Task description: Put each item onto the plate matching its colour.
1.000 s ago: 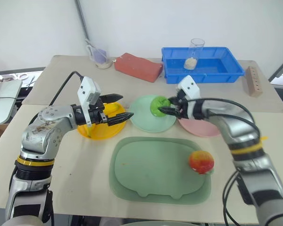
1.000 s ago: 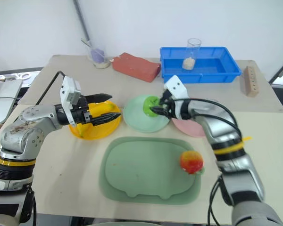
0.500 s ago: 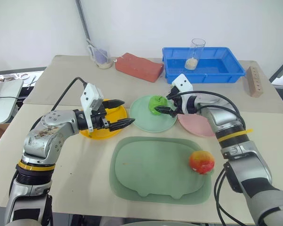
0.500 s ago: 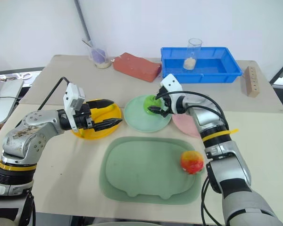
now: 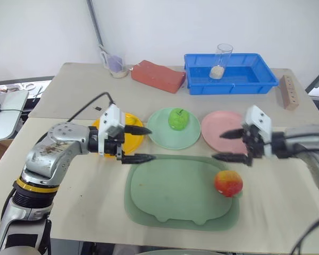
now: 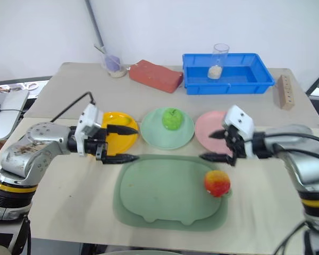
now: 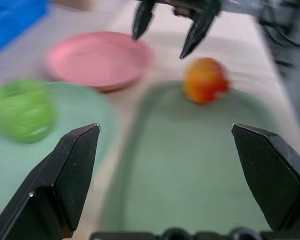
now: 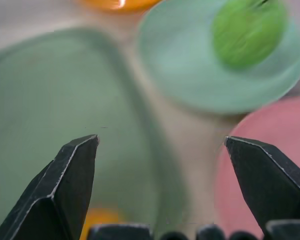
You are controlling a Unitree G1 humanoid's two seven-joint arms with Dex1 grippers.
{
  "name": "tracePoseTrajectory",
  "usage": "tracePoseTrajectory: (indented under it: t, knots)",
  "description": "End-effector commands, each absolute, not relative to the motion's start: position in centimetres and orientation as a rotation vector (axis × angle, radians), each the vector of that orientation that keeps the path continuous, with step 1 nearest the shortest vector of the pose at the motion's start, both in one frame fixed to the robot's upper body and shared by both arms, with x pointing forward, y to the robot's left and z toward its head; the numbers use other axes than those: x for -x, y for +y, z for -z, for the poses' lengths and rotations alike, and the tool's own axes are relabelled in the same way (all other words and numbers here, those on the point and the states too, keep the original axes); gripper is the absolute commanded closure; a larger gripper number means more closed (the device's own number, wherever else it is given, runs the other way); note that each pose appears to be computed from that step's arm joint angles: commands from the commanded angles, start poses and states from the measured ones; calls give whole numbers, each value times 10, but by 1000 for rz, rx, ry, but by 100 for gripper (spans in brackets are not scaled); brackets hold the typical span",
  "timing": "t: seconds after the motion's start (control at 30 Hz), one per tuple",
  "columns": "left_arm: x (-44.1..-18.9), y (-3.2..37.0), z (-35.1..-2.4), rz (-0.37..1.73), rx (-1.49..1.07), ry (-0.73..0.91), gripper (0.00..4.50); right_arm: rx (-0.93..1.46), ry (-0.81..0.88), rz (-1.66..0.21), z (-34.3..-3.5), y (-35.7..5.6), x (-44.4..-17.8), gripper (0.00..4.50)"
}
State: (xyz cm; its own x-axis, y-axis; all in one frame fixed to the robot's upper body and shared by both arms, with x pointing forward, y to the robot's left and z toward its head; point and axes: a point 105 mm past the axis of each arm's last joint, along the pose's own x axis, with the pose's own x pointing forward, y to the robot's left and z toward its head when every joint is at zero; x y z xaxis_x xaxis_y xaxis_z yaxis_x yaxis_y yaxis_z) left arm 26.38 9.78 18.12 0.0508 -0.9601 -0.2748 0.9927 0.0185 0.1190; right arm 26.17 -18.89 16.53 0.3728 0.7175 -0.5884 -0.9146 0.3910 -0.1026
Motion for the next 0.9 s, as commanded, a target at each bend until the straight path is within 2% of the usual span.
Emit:
tracePoseTrajectory:
  t: [0.03,0.13,0.23,0.43,0.67,0.8,0.83,0.9]
  knots:
    - [-248,89,-184,1648,-434,74,0,511,502,-1141,-170,-193,-238,5]
    - [-242,83,-182,1712,-476,40,0,530,573,-1146,-153,-200,-223,5]
    - [-240,77,-182,1750,-501,3,0,522,597,-1125,-141,-201,-219,5]
    - [-238,71,-183,1788,-517,-28,0,522,549,-1062,-131,-200,-231,5]
    - [-240,73,-188,1779,-520,-22,0,598,572,-1043,-118,-207,-235,5]
    - [-238,71,-188,1771,-531,-25,0,577,567,-1064,-119,-207,-237,119]
    - [-238,71,-188,1770,-531,-25,0,576,568,-1071,-119,-207,-237,138]
    - [-238,71,-188,1762,-533,-24,0,571,567,-1081,-122,-207,-237,145]
